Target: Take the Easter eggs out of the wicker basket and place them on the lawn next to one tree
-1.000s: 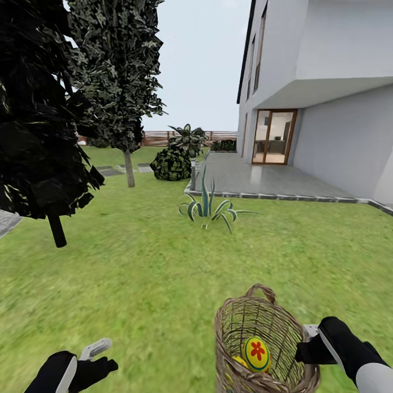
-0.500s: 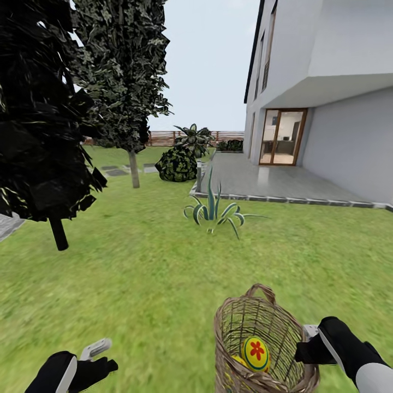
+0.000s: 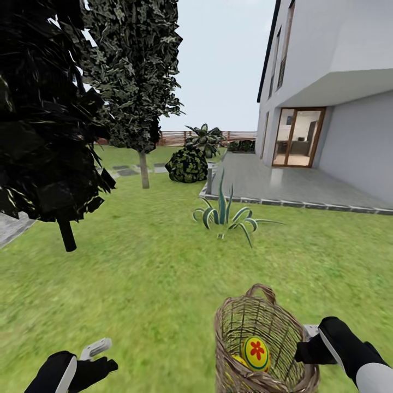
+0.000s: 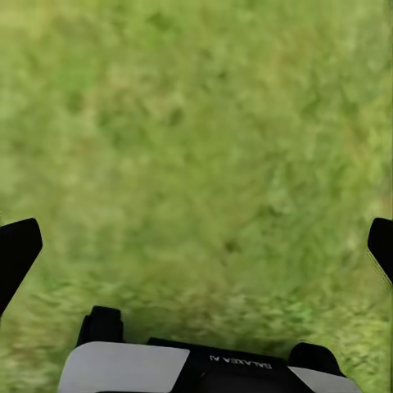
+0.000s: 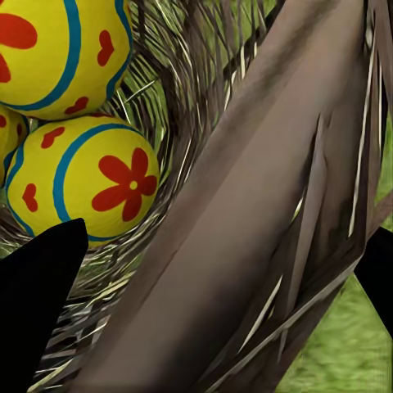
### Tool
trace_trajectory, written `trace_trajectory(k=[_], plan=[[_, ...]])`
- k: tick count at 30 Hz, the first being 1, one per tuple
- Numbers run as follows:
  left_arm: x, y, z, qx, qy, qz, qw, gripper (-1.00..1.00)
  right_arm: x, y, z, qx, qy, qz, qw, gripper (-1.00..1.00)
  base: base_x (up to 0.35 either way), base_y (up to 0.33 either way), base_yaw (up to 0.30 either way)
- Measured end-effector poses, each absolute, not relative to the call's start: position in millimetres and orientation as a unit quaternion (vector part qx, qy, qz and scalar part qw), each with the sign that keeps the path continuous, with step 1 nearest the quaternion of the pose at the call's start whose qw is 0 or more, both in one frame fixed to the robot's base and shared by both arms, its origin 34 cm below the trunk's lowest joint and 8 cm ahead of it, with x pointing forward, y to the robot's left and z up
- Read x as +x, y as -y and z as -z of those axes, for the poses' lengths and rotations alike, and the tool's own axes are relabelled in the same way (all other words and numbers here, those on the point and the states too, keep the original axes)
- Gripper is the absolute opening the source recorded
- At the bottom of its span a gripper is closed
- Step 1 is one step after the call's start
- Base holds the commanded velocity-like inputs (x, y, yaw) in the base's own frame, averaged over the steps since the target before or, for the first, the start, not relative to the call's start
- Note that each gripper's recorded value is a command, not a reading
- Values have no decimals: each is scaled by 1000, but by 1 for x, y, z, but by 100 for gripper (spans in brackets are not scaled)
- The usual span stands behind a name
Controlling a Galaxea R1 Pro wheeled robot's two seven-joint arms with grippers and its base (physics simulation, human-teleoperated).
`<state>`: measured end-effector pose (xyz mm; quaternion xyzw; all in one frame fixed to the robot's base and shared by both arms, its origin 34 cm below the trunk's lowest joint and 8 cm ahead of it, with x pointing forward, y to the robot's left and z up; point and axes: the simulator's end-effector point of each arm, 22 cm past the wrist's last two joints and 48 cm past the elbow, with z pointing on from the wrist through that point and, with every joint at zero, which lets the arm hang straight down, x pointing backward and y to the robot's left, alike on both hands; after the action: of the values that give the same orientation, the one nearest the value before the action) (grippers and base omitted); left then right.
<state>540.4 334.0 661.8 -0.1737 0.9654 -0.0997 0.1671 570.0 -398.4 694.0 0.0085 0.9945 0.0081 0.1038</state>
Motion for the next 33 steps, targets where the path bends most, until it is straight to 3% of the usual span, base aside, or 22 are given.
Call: trace_trajectory(k=[33], plan=[[541, -333, -662, -174, -965, 100, 167, 100, 570, 399, -694, 8, -994, -8, 104, -100, 337, 0, 8]])
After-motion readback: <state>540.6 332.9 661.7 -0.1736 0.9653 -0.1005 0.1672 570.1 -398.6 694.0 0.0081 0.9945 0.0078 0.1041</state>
